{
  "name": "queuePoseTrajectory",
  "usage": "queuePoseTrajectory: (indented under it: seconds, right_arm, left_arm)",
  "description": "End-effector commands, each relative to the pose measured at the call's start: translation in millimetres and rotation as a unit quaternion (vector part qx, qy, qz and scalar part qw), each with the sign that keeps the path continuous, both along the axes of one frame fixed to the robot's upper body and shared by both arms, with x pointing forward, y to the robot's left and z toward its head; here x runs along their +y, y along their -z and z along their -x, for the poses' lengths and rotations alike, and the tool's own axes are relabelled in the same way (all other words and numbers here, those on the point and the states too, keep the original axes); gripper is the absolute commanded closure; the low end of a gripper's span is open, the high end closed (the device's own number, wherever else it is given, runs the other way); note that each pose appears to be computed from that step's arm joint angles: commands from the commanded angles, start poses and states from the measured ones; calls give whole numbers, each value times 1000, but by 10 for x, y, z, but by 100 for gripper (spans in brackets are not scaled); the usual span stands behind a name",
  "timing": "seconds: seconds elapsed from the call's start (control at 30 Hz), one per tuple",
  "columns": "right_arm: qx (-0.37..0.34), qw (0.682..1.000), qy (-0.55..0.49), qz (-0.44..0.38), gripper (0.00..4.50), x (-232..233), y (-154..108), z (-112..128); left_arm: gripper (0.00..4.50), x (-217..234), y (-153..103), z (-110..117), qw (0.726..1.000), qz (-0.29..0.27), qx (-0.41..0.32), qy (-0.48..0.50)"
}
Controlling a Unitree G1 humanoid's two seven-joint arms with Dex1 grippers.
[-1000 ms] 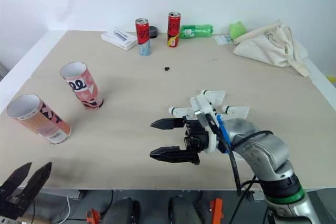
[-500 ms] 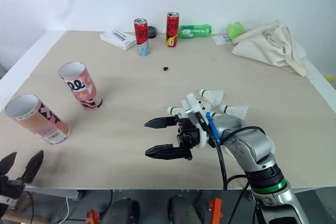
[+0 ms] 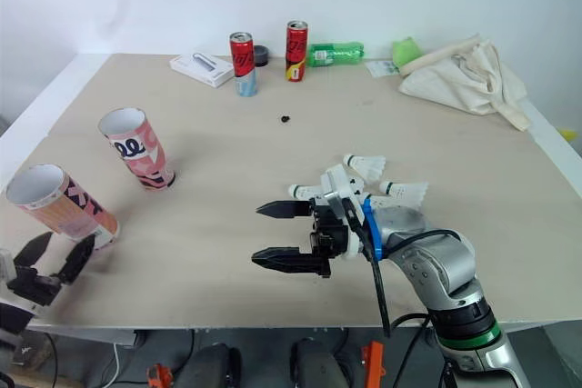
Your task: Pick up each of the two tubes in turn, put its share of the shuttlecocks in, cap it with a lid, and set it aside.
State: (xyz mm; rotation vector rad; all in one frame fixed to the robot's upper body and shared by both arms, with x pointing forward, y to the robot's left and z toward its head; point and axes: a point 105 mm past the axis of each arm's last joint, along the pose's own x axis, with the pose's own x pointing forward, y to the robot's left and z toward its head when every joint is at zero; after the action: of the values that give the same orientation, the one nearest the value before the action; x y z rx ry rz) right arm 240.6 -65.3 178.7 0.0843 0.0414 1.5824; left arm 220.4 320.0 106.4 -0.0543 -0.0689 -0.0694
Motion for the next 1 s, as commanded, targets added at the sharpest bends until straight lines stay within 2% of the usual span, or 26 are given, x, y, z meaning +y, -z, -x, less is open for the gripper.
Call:
queuePoseTrajectory:
  seconds: [0.03,0.33,0.67,0.73,0.77,0.83,1.0]
  right_arm:
    - [-23,1000,4,-11,0,-8,-104,42]
    - [-24,1000,15,-13,0,-21,-115,51]
    - [-20,1000,17,-9,0,-14,-98,62]
    - [-19,1000,17,-8,0,-15,-99,62]
    - [-19,1000,18,-8,0,-16,-100,61]
    - [-19,1000,18,-8,0,-18,-102,60]
    - [-20,1000,20,-6,0,-21,-102,58]
  left_arm:
    - [2,7,-117,-75,1000,-5,-17,2]
    - [2,-48,-259,-308,999,-7,-37,17]
    - [2,-65,-242,-330,999,-5,-33,18]
    - [52,-52,-235,-333,999,-5,-32,15]
    - [52,-41,-231,-335,999,-7,-31,11]
    - [87,-35,-228,-345,999,-9,-29,10]
    - [87,-43,-257,-369,999,-12,-34,11]
